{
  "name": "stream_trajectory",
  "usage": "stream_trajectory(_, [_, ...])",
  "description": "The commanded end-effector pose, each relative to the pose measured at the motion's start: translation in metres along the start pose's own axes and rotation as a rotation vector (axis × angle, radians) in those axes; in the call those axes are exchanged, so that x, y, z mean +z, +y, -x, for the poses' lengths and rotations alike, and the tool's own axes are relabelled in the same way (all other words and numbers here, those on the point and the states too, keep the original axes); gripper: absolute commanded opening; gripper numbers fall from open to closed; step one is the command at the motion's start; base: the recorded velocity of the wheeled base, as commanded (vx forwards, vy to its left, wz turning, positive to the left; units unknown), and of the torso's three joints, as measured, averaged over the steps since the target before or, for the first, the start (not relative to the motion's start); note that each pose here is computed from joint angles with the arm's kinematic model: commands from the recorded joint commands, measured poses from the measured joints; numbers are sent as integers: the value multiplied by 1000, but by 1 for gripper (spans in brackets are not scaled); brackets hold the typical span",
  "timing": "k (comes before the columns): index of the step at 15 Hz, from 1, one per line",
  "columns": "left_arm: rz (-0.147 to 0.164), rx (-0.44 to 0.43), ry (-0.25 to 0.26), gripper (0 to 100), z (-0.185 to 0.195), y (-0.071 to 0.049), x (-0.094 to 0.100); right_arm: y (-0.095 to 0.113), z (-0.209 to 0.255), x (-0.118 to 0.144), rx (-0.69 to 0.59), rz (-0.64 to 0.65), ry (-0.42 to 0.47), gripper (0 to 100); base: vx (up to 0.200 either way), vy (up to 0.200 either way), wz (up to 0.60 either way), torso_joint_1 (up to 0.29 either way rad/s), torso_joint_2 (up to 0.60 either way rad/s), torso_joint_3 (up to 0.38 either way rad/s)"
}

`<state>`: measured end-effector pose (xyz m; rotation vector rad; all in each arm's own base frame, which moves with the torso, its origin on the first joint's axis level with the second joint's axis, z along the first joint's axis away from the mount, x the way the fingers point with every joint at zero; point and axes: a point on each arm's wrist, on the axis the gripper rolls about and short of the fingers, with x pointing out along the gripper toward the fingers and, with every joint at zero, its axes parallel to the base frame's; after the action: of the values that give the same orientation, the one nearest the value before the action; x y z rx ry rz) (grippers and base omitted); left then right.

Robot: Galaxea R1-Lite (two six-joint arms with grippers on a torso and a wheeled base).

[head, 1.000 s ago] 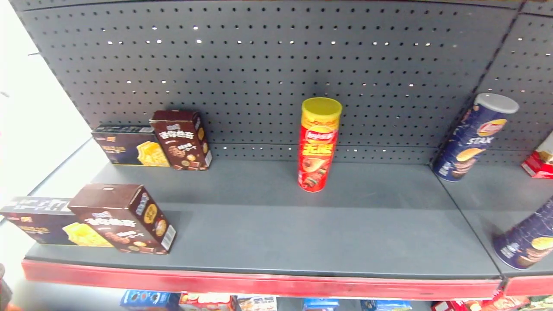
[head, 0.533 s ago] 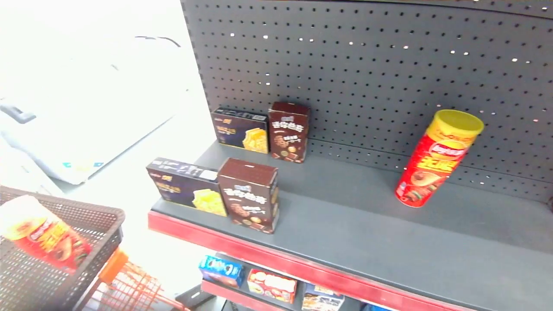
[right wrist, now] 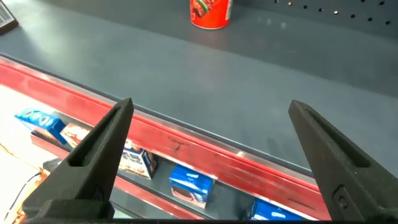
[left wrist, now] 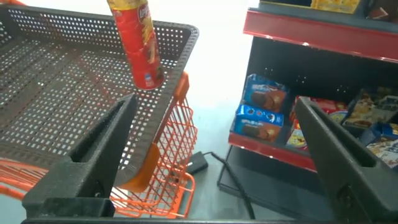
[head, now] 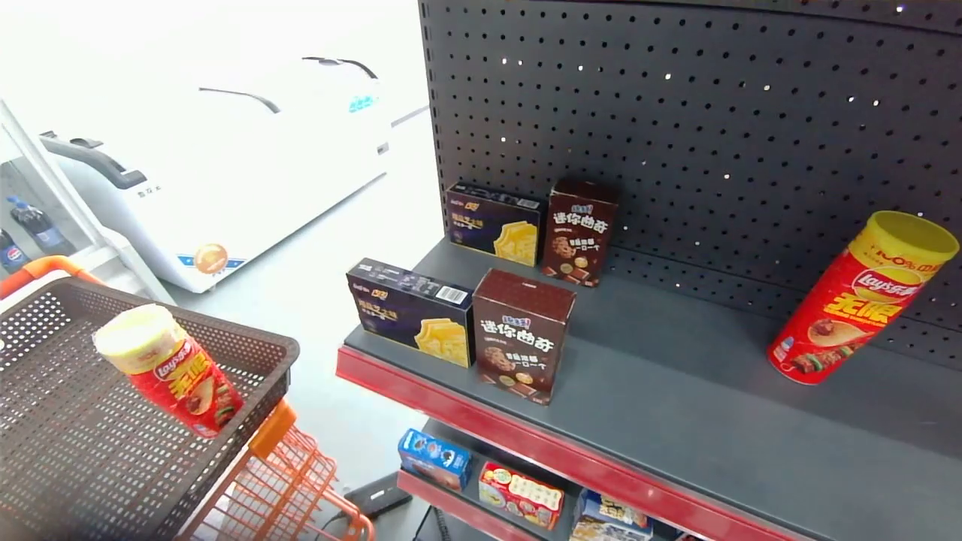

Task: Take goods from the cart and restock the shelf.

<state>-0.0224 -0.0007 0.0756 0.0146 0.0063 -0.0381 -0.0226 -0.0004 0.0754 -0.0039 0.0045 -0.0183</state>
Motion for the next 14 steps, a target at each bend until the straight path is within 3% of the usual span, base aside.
stream_trajectory(1, [-1, 0, 0, 100, 0, 0, 0, 0, 0, 0, 0, 1, 2, 100, 0, 0, 0, 0, 0, 0])
stream_trajectory(6, [-1, 21, 1, 100, 0, 0, 0, 0, 0, 0, 1, -1, 2, 100, 0, 0, 0, 0, 0, 0])
stream_trajectory(7, [-22, 79, -55, 100, 5, 2, 17, 0, 0, 0, 1, -1, 2, 100, 0, 0, 0, 0, 0, 0])
stream_trajectory(8, [-43, 91, -75, 100, 12, 2, 38, 0, 0, 0, 1, -1, 2, 100, 0, 0, 0, 0, 0, 0])
stream_trajectory(11, [-54, 128, 161, 100, -7, 4, 74, 0, 0, 0, 1, -1, 2, 100, 0, 0, 0, 0, 0, 0])
stream_trajectory(14, [-58, 157, 277, 100, -35, 6, 83, 0, 0, 0, 1, -1, 2, 100, 0, 0, 0, 0, 0, 0])
